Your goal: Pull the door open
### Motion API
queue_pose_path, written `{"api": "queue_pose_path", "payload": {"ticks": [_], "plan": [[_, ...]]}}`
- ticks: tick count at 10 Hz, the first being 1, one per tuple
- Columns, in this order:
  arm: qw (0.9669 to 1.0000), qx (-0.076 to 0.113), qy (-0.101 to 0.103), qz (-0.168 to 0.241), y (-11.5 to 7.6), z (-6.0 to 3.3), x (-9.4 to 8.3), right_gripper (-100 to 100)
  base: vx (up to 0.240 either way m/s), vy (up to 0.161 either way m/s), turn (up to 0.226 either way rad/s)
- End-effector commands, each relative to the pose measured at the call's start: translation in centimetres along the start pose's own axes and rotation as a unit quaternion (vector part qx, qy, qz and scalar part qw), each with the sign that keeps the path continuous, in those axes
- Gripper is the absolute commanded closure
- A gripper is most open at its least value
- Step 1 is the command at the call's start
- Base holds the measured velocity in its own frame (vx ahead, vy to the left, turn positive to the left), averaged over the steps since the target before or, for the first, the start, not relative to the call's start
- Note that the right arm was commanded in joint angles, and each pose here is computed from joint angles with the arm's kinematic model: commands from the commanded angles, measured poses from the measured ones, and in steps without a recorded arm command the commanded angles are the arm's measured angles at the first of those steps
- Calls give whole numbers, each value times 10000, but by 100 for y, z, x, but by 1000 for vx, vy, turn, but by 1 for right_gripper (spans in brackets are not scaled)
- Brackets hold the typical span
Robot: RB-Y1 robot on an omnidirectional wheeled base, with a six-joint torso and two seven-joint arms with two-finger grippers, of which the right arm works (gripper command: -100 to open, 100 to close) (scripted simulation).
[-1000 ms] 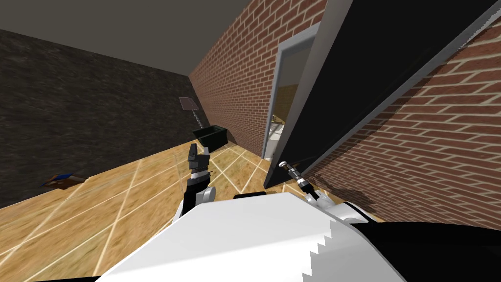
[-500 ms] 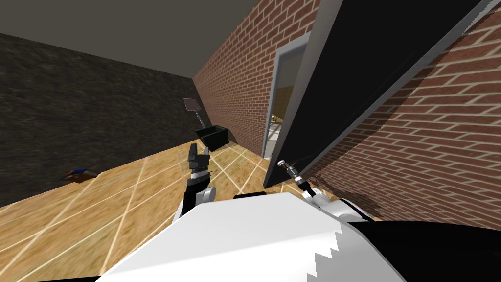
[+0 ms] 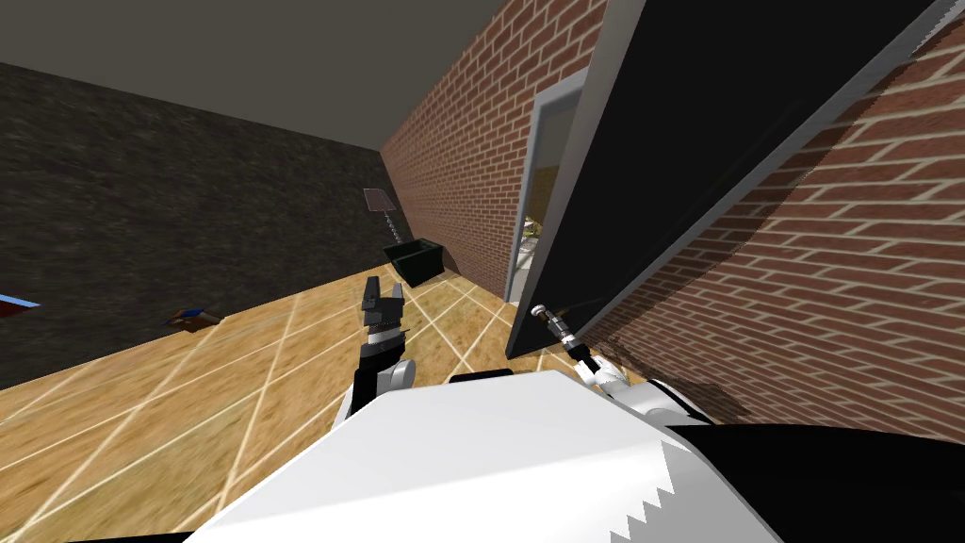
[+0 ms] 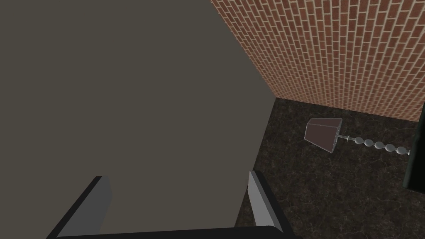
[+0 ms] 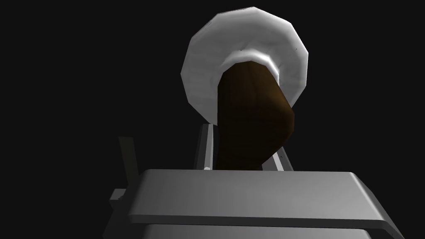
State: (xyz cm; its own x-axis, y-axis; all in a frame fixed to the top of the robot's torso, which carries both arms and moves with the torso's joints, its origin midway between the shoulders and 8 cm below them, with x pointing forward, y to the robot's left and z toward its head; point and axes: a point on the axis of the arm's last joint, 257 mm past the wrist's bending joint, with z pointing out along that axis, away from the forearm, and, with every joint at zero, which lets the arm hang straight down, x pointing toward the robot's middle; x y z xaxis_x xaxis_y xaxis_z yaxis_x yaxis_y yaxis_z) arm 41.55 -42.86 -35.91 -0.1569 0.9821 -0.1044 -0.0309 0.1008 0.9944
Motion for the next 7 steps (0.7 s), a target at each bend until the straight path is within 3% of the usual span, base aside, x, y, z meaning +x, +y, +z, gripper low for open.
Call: {"api": "queue_pose_path", "payload": {"ticks": [1, 2, 3, 4, 5, 6, 7], "plan": [[10000, 45, 13, 10, -41, 52, 52, 100, -138, -71, 96], [10000, 45, 13, 10, -41, 52, 52, 100, -64, -31, 12], [10000, 48, -22, 8, -34, 191, 97, 100, -120, -55, 102], [10000, 48, -22, 8, -34, 191, 97, 100, -130, -62, 94], [10000, 51, -42, 7, -28, 282, 129, 100, -140, -83, 81], [10000, 51, -42, 7, -28, 282, 129, 100, -117, -73, 62], [10000, 55, -70, 7, -16, 414, 178, 100, -163, -93, 115]]}}
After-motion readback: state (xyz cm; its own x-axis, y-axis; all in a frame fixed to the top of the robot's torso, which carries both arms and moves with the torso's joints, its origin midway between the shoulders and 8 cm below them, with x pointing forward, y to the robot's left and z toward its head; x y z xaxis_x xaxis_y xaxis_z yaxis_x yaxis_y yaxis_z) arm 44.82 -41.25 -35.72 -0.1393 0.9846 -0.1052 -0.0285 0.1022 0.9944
